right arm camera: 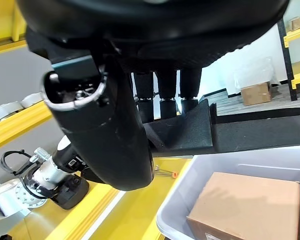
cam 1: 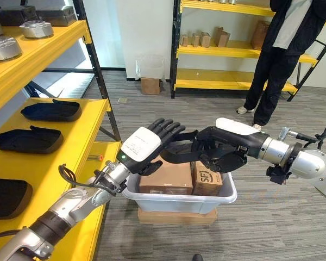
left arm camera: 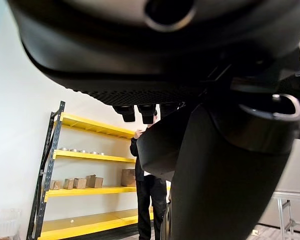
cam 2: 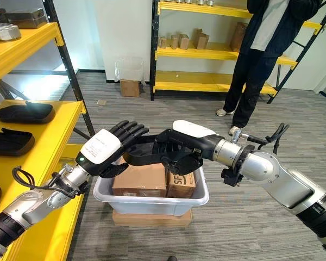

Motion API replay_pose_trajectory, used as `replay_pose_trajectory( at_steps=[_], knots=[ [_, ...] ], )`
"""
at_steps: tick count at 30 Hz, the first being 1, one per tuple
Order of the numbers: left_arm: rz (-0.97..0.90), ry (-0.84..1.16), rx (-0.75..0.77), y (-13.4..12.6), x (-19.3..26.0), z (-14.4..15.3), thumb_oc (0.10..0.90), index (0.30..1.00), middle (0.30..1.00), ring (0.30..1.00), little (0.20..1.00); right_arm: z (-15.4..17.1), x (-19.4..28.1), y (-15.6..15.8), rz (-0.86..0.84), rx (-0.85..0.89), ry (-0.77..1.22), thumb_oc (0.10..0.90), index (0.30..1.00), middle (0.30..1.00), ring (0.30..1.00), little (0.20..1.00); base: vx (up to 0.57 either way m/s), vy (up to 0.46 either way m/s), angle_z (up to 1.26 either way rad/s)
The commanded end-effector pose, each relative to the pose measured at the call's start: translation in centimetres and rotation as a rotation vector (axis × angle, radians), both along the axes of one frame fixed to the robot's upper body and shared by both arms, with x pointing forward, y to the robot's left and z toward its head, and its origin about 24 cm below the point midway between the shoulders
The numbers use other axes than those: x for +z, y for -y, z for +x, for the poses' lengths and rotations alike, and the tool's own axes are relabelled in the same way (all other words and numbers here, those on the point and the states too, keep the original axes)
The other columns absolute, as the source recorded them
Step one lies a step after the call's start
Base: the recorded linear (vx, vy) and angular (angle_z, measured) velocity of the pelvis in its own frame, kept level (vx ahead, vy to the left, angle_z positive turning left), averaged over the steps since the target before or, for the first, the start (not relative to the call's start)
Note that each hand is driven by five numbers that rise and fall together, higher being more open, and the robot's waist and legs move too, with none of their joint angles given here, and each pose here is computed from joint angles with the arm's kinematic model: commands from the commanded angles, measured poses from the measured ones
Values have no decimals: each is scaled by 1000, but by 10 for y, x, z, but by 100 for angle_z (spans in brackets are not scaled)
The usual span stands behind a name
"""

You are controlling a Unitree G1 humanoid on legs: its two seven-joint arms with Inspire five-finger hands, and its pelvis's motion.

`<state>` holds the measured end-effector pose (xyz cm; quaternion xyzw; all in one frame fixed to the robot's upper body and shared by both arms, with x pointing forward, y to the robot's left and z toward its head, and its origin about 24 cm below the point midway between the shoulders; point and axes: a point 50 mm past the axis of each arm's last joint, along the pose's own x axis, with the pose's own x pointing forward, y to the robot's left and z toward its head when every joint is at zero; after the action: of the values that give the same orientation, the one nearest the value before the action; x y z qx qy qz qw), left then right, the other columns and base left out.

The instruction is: Move parts from the plastic box to the shelf.

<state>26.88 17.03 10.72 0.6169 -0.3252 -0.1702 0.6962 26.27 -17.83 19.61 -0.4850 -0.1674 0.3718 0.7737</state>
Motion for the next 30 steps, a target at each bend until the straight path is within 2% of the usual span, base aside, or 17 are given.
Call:
replay_pose_trajectory(
  at_steps=[1,22,23,24,30],
  knots=[
    [-73,95,-159,39,35,14,400,300,300,300,300,-32,71,-49,294,346,272,400,300,300,300,300,0,0,0],
    [-170,56,-145,45,29,15,400,300,300,300,300,-32,72,-51,314,344,303,400,300,300,300,300,2,0,-1],
    [-174,57,-138,44,29,15,400,300,300,300,300,-32,72,-50,306,336,310,724,753,753,753,753,0,0,0],
    [-178,58,-137,44,29,15,400,300,300,300,300,-31,72,-49,305,330,315,900,1000,1000,1000,1000,0,0,0],
    [-192,43,-108,36,26,14,400,300,300,300,300,-31,78,-42,351,296,358,900,1000,1000,1000,1000,2,3,-4]
  ],
)
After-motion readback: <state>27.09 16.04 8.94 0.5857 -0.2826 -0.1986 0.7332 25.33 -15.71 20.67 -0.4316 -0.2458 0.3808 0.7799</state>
